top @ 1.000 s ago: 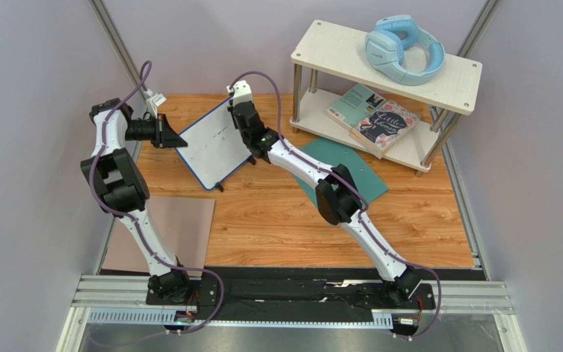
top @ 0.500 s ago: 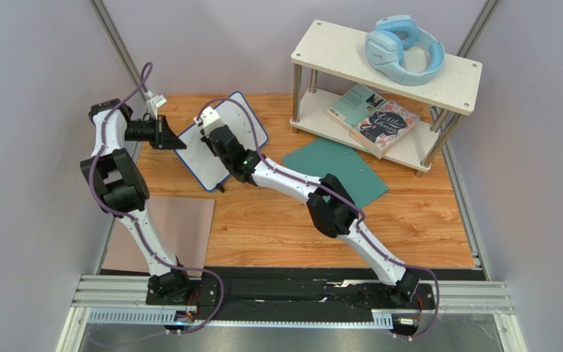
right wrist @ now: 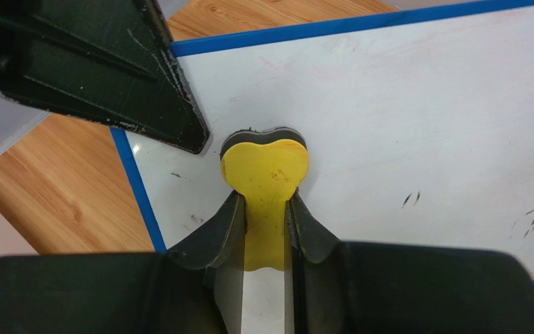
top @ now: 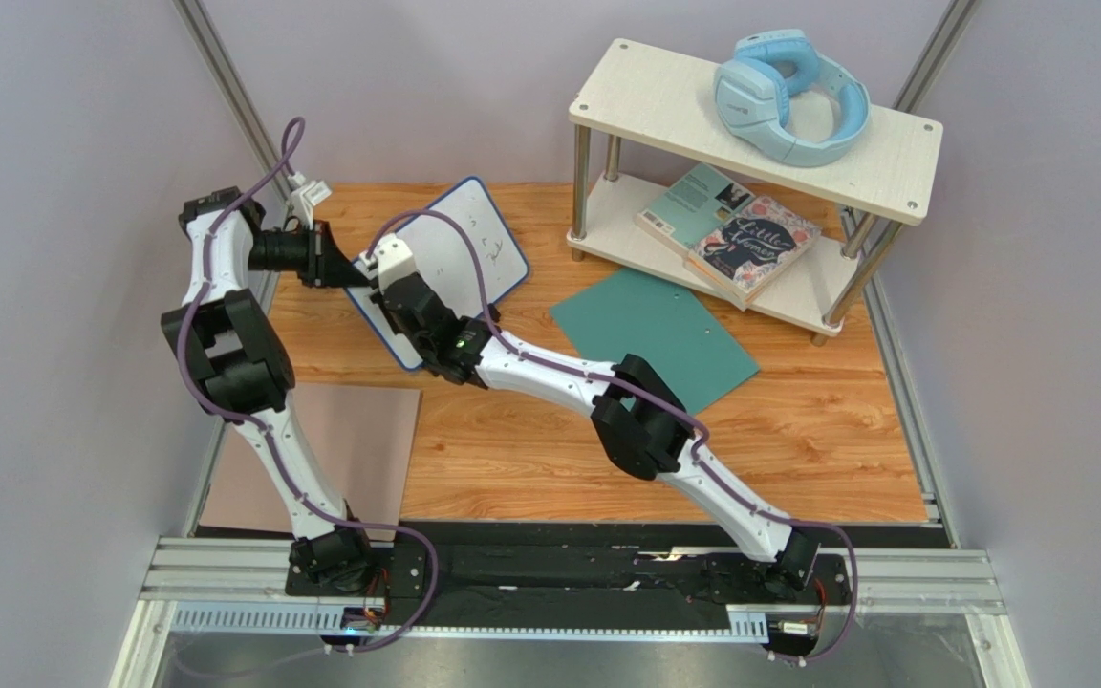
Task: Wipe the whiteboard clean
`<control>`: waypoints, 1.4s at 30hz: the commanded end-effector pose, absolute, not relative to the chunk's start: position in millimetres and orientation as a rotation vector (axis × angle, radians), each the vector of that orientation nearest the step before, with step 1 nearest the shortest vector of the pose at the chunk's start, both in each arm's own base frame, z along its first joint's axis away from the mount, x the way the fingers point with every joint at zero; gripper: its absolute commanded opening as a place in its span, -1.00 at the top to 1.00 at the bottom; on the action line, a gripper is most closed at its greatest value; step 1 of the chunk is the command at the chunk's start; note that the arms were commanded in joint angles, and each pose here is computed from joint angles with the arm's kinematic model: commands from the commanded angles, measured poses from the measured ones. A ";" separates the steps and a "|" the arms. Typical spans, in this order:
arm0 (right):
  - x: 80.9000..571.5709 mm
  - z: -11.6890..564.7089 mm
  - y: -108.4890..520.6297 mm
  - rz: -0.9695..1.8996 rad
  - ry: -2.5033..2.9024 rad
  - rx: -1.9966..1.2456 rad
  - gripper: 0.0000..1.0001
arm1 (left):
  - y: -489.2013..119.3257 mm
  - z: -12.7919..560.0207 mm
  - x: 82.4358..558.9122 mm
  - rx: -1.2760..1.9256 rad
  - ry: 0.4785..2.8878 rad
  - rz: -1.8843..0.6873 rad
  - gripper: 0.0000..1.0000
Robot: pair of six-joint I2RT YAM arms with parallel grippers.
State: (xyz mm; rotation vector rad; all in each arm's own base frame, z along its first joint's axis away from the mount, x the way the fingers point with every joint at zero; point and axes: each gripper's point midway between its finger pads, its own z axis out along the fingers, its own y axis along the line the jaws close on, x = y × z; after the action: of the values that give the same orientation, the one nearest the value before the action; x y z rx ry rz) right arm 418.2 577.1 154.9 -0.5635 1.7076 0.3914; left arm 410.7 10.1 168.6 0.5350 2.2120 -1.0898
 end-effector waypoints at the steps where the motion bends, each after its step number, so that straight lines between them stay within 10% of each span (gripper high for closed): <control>1: 483.0 125.4 508.2 0.260 1.829 -0.257 1.00 | -16.3 194.2 396.8 0.606 2.138 -1.195 1.00; 17: 567.7 108.2 411.6 0.362 1.964 0.042 1.00 | -15.3 192.4 392.2 0.621 2.152 -1.190 1.00; 42: 467.6 113.4 518.0 0.620 1.910 -0.213 1.00 | -16.4 194.8 393.9 0.614 2.144 -1.197 1.00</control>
State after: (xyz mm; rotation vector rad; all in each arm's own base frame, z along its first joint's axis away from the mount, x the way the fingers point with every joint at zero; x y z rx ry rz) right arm 508.2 442.6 98.4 -0.0728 1.9622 0.3577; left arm 406.8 5.7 170.5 0.5109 2.2249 -1.1327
